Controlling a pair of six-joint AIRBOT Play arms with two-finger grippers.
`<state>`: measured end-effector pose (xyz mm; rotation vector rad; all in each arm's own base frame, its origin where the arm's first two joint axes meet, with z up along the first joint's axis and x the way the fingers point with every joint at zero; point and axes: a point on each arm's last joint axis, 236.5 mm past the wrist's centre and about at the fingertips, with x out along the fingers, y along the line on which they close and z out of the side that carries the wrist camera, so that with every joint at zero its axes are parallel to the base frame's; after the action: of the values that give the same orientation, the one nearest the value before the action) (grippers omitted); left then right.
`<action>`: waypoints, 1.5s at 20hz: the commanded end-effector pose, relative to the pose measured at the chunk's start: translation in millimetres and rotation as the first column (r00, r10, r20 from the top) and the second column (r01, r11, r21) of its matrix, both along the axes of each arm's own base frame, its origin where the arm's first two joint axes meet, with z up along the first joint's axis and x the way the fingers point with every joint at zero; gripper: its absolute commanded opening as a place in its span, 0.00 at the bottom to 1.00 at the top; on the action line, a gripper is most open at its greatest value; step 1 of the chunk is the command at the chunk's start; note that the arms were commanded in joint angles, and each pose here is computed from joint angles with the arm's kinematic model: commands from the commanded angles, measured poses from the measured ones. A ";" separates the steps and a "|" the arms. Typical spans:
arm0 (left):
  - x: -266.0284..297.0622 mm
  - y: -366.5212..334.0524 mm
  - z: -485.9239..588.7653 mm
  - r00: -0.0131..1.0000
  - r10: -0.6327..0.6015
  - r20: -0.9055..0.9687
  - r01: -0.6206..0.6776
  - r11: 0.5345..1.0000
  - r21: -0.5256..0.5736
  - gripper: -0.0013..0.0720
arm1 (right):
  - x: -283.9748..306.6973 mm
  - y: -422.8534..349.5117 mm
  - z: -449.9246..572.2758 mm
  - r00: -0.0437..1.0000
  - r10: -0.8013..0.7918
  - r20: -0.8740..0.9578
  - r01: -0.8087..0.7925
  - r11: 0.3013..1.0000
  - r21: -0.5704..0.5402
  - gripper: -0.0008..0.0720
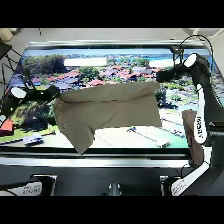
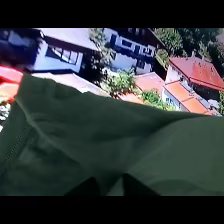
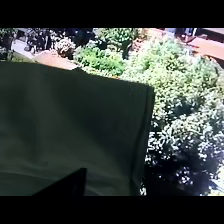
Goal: Fold the shirts.
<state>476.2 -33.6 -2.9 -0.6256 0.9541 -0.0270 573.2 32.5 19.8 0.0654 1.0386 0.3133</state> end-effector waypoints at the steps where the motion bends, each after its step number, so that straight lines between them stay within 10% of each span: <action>1: -22.3 2.1 -6.1 0.988 -0.072 -0.137 0.061 0.995 -0.079 0.81 | -11.6 -14.6 8.0 0.997 0.074 -0.012 -0.074 0.997 -0.013 0.68; 4: -96.5 50.0 -13.2 0.901 -0.205 -0.383 0.207 0.978 -0.038 0.57 | -74.6 -64.4 8.9 0.967 0.160 -0.198 -0.173 0.984 -0.051 0.67; 8: -170.5 46.8 -60.9 0.818 -0.235 -0.526 0.204 0.972 -0.116 0.76 | -155.2 -76.6 -29.8 0.855 0.244 -0.458 -0.223 0.970 0.099 0.48; 18: -163.3 -5.2 -101.8 0.851 -0.247 -0.463 0.175 0.966 -0.192 0.74 | -169.6 -62.9 -69.9 0.842 0.241 -0.484 -0.199 0.970 0.137 0.55; 21: -167.5 -15.8 -110.6 0.830 -0.266 -0.490 0.183 0.960 -0.211 0.50 | -175.8 -62.6 -73.4 0.830 0.245 -0.501 -0.201 0.969 0.142 0.59; 23: -167.7 -16.4 -112.0 0.828 -0.268 -0.492 0.184 0.960 -0.212 0.07 | -191.0 -52.9 -80.3 0.813 0.284 -0.509 -0.220 0.958 0.182 0.60; 30: -163.7 -14.4 -109.2 0.836 -0.264 -0.480 0.186 0.961 -0.205 0.05 | -213.1 -18.9 -124.5 0.827 0.237 -0.510 -0.098 0.954 0.284 0.68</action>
<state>311.3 -48.2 -111.8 -0.6771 1.5520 -0.1550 360.2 -1.3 -92.0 0.2271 1.6074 0.6177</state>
